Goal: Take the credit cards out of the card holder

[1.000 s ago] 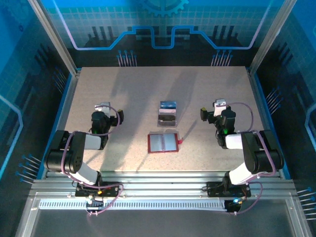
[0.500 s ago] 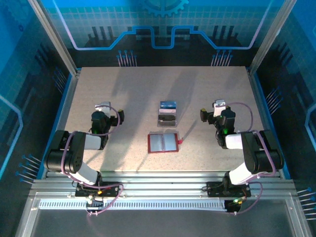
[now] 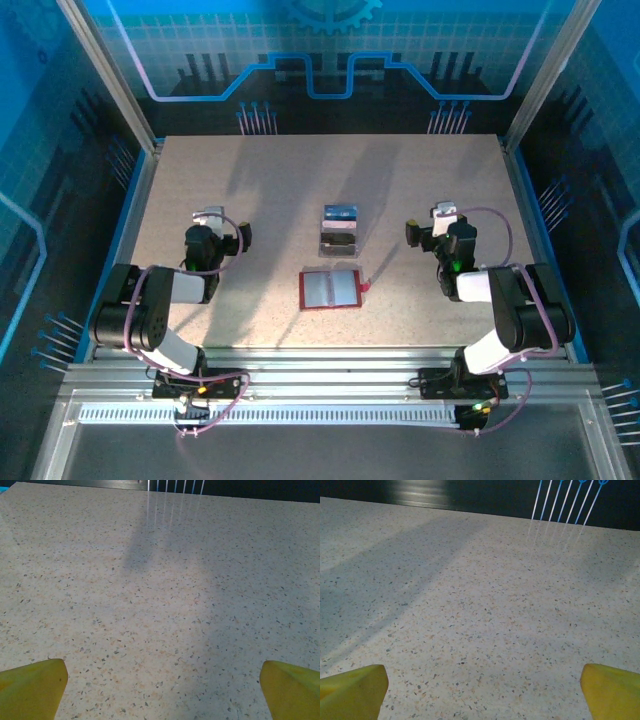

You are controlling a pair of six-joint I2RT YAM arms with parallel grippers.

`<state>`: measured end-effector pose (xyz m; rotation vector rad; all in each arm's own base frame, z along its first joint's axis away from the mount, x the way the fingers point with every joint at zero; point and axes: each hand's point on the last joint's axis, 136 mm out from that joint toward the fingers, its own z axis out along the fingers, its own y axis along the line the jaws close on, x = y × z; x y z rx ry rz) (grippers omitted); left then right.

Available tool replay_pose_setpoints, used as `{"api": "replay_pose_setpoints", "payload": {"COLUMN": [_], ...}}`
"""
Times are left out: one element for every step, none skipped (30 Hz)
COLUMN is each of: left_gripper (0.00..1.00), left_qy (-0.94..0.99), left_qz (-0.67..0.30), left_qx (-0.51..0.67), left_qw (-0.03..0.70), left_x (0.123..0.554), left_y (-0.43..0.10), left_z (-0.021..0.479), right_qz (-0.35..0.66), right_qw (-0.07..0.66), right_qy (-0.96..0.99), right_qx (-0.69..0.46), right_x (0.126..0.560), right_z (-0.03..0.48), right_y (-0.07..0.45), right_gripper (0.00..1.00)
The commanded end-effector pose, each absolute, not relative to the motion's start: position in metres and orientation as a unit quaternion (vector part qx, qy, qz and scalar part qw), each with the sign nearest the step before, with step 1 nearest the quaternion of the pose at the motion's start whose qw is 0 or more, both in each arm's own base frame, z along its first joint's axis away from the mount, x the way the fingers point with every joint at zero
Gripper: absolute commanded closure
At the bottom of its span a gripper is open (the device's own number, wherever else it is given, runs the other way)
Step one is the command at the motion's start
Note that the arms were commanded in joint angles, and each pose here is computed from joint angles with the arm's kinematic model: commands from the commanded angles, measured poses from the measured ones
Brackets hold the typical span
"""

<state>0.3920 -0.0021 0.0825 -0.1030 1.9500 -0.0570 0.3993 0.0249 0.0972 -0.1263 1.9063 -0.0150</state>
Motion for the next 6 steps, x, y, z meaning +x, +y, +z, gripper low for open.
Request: {"api": "replay_pose_setpoints", "payload": {"left_gripper": [0.01,0.01,0.01,0.01,0.01,0.01], "left_qy": [0.813,0.814,0.814,0.814,0.814,0.814], "left_qz": [-0.027,-0.027,-0.027,-0.028,-0.027,-0.027], "left_qx": [-0.029,-0.029,-0.029,-0.029,-0.029,-0.028], "left_qw": [0.58,0.579,0.58,0.58,0.579,0.58], "left_x": [0.3993,0.3992,0.3992,0.3993,0.3989,0.3993], "left_y": [-0.0046,-0.0048,-0.0047,-0.0049,-0.0048,-0.0049], "left_z": [0.096,0.0953,0.0957,0.0957,0.0953,0.0956], "right_qz": [-0.002,-0.002,-0.002,0.003,0.006,0.004], "right_qw": [0.581,0.581,0.579,0.577,0.577,0.579], "right_qy": [0.81,0.81,0.812,0.814,0.814,0.813], "right_qx": [-0.074,-0.076,-0.072,-0.067,-0.063,-0.06], "right_x": [0.3982,0.3982,0.3987,0.3995,0.3995,0.3988], "right_z": [0.0989,0.0988,0.0977,0.098,0.0979,0.098], "right_y": [0.0344,0.0351,0.0334,0.0314,0.0293,0.0283], "right_gripper": [0.0,0.0,0.0,0.0,0.0,0.0]}}
